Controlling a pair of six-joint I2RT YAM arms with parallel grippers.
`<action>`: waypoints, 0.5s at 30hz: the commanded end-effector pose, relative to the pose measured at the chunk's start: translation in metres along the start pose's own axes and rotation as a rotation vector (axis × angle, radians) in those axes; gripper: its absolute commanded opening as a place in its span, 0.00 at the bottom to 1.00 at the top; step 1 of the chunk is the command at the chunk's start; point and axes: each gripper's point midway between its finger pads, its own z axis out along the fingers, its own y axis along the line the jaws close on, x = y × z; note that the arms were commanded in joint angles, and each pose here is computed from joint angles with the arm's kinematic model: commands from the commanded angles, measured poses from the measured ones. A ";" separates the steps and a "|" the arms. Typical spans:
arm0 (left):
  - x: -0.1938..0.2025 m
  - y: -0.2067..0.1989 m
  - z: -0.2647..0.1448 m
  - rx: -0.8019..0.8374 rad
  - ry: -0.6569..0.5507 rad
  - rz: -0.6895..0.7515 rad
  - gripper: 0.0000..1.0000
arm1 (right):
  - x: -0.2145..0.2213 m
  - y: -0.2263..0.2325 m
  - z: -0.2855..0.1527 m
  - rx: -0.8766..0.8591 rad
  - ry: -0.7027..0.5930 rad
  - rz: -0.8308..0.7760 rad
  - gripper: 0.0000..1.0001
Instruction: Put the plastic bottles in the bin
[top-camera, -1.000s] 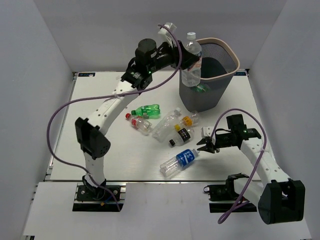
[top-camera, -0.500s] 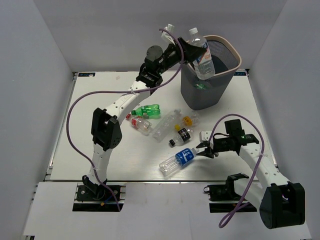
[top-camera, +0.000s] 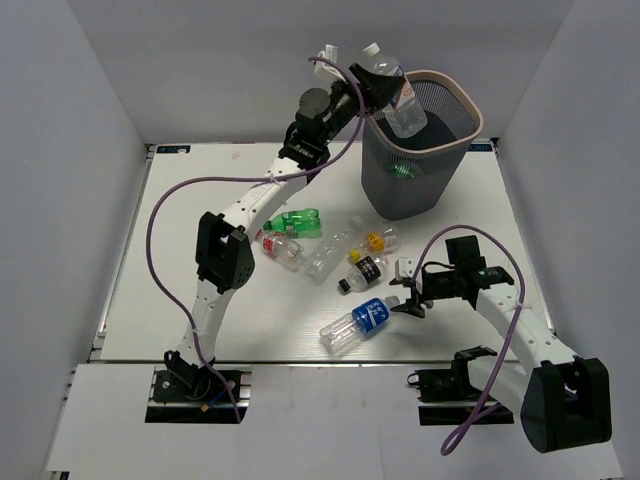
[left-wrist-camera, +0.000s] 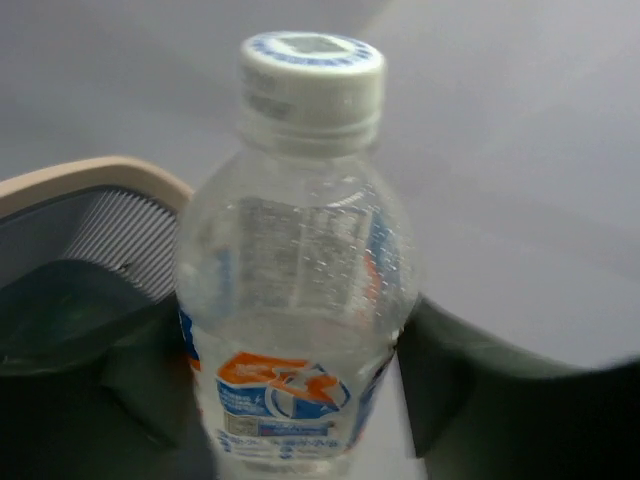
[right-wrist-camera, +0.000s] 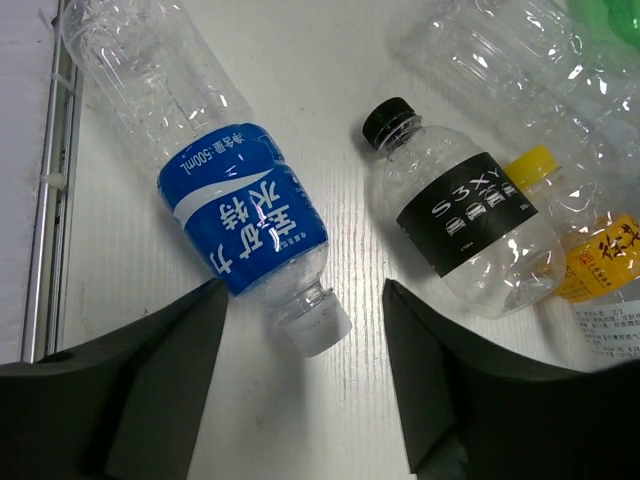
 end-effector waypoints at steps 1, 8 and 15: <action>-0.014 0.012 0.004 -0.083 -0.044 0.040 0.86 | -0.007 -0.008 0.002 0.016 -0.017 -0.028 0.71; -0.030 -0.002 -0.001 -0.097 -0.041 0.145 1.00 | -0.015 0.000 0.007 -0.041 -0.052 -0.129 0.81; -0.046 -0.024 -0.093 -0.301 0.144 0.411 1.00 | -0.018 -0.005 0.023 -0.125 -0.048 -0.208 0.81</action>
